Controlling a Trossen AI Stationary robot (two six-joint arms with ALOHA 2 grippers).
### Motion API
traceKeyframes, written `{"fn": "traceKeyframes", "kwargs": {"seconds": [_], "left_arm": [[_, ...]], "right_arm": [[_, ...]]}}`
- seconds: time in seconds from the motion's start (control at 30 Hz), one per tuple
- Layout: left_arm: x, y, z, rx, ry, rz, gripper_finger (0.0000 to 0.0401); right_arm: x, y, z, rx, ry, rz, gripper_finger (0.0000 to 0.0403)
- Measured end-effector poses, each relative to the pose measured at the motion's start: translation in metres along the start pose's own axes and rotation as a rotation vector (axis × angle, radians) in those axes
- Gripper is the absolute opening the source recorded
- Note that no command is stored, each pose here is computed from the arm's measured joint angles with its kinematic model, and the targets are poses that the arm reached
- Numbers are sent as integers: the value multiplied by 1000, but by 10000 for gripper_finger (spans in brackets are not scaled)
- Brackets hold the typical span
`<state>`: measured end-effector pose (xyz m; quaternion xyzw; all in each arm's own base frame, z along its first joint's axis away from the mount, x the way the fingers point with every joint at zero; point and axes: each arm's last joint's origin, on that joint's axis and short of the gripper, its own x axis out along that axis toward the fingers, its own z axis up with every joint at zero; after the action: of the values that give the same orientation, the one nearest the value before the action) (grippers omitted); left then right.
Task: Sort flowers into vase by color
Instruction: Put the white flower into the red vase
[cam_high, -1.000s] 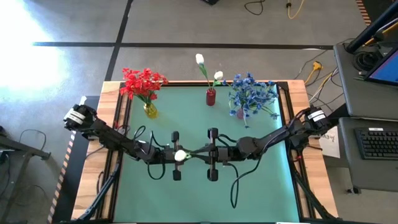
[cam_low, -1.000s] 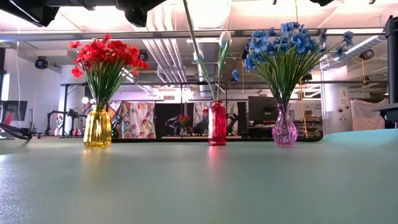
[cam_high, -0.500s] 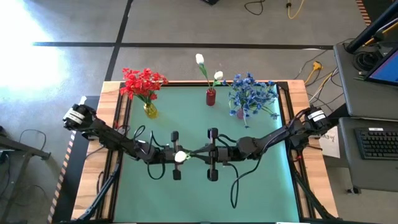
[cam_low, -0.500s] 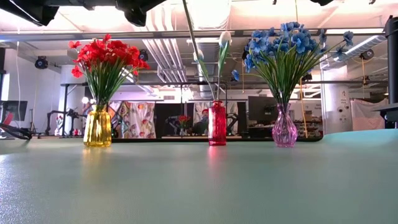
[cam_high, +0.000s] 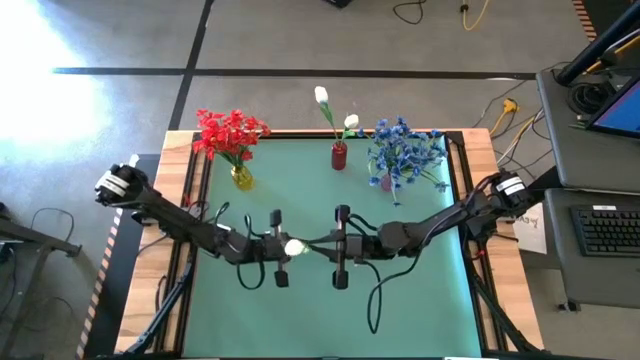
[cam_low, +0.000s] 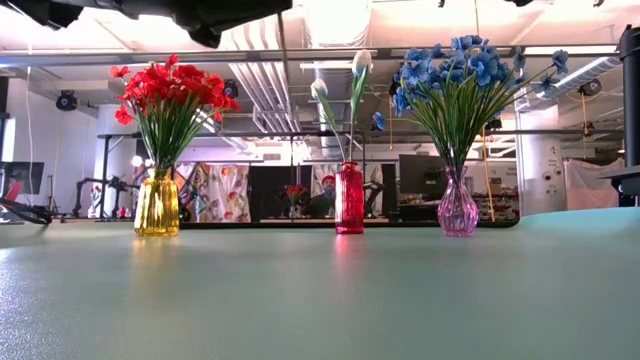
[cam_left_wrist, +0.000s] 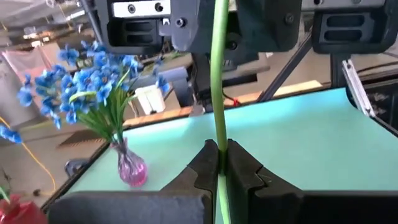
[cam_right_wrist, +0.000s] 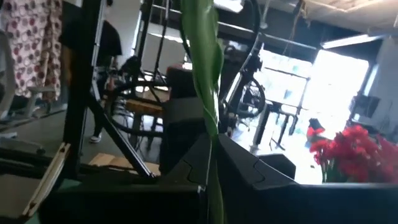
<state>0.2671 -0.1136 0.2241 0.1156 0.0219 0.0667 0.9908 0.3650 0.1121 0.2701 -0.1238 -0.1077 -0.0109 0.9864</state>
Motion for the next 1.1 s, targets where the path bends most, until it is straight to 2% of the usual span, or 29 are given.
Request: {"fn": "traceKeyframes", "kwargs": {"seconds": [0.2, 0.27, 0.47, 0.67, 0.87, 1.1], "left_arm": [[-9, 7, 3, -41, 74, 8, 0], [-12, 9, 2, -35, 109, 25, 0], [-14, 11, 1, -25, 138, 51, 0], [-14, 12, 0, -16, 152, 104, 0], [-14, 13, 0, -14, 158, 131, 0], [-14, 13, 0, -15, 157, 130, 0]], "right_arm": [[-1, 0, -2, 42, 52, 5, 51], [-2, -2, 0, 69, 68, -2, 74], [-7, -8, 2, 127, 182, -125, 149], [-8, -8, 1, 183, 204, -119, 202], [-7, -6, 4, 195, 185, -47, 216], [14, -10, 16, 160, 232, -51, 210]]}}
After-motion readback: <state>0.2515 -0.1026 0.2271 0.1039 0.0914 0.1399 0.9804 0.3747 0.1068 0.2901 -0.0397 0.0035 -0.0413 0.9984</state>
